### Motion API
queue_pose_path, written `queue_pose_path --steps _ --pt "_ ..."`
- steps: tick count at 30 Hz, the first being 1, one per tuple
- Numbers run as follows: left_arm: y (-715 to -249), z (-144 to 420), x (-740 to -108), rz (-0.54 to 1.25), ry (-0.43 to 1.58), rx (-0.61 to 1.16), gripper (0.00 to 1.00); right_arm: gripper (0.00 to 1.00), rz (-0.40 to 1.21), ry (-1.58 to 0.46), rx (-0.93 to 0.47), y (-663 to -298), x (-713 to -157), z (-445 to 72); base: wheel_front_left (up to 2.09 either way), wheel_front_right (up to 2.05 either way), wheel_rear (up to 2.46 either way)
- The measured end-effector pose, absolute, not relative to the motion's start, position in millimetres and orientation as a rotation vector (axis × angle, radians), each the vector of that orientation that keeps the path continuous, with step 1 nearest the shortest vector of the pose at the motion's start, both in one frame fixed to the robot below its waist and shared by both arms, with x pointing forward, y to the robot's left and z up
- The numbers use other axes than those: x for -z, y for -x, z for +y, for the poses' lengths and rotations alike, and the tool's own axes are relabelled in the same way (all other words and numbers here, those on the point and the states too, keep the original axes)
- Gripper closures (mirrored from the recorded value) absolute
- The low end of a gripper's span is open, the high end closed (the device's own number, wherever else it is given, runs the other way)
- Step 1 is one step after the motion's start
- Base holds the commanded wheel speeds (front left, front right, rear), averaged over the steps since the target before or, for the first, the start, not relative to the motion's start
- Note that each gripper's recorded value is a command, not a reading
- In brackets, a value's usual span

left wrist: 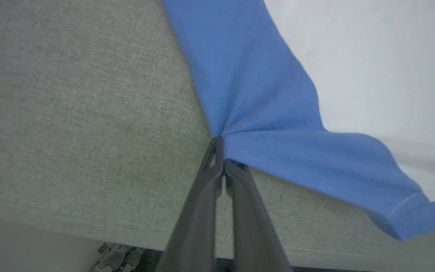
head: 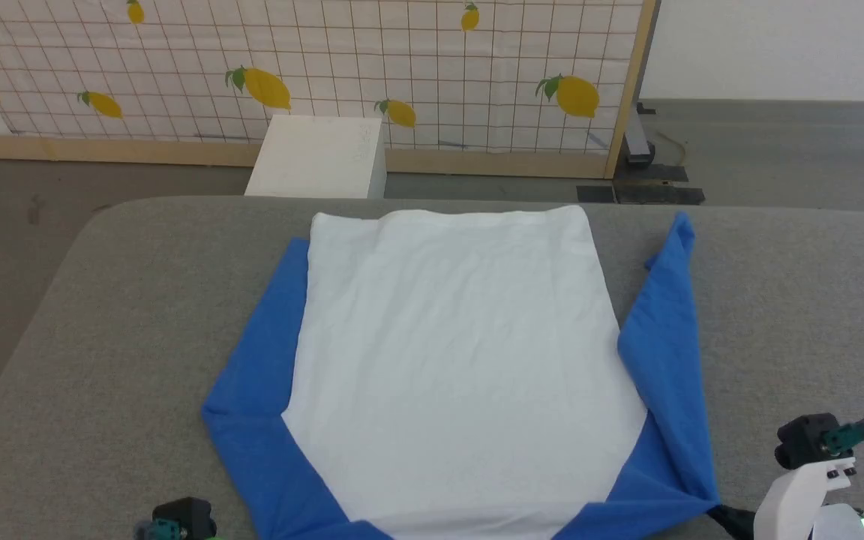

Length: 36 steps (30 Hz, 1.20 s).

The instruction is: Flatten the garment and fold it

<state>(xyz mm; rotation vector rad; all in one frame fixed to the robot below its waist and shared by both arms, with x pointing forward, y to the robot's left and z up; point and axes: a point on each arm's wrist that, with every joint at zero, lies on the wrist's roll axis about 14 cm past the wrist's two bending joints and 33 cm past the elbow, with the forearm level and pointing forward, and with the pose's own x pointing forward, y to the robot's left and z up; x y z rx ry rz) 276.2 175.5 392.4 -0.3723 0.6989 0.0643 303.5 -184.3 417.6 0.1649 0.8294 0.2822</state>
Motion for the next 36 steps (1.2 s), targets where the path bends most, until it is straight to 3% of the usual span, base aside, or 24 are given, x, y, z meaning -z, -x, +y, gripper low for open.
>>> queue_pose_path --steps 6,10,11,12,13,14,15,28,33,36 --pt "-267 174 -382 0.771 0.35 -0.07 1.0 1.0 0.904 -0.005 -0.324 -294 -416 -178 0.0 0.0 0.0" --pt "-267 173 -376 0.797 0.353 -0.081 1.0 1.0 0.966 -0.011 -0.38 -284 -402 -156 0.0 0.0 0.0" --pt "-267 173 -375 0.801 0.354 -0.083 0.92 1.0 0.977 -0.012 -0.385 -283 -399 -153 0.0 0.0 0.0" --pt "-268 173 -374 0.807 0.356 -0.086 0.59 1.0 0.996 0.0 -0.391 -280 -394 -151 0.0 0.0 0.0" --pt "-268 174 -372 0.811 0.357 -0.089 0.01 0.99 1.008 0.002 -0.397 -278 -391 -149 0.0 0.0 0.0" --pt "-269 174 -372 0.813 0.357 -0.091 0.0 0.07 1.007 -0.004 -0.4 -279 -390 -147 0.0 0.0 0.0" --pt "-270 174 -371 0.817 0.359 -0.092 0.0 0.0 1.002 -0.008 -0.402 -280 -390 -146 0.0 0.0 0.0" --pt "-270 218 -396 0.79 0.383 -0.211 0.0 0.0 0.872 -0.077 -0.28 -310 -440 -192 0.0 0.0 0.0" --pt "-277 236 -412 0.735 0.382 -0.255 0.0 0.0 0.697 -0.085 -0.16 -345 -486 -228 0.0 0.0 0.0" --pt "-294 252 -437 0.588 0.359 -0.296 0.0 0.0 0.576 -0.109 -0.106 -372 -514 -239 0.0 0.0 0.0"
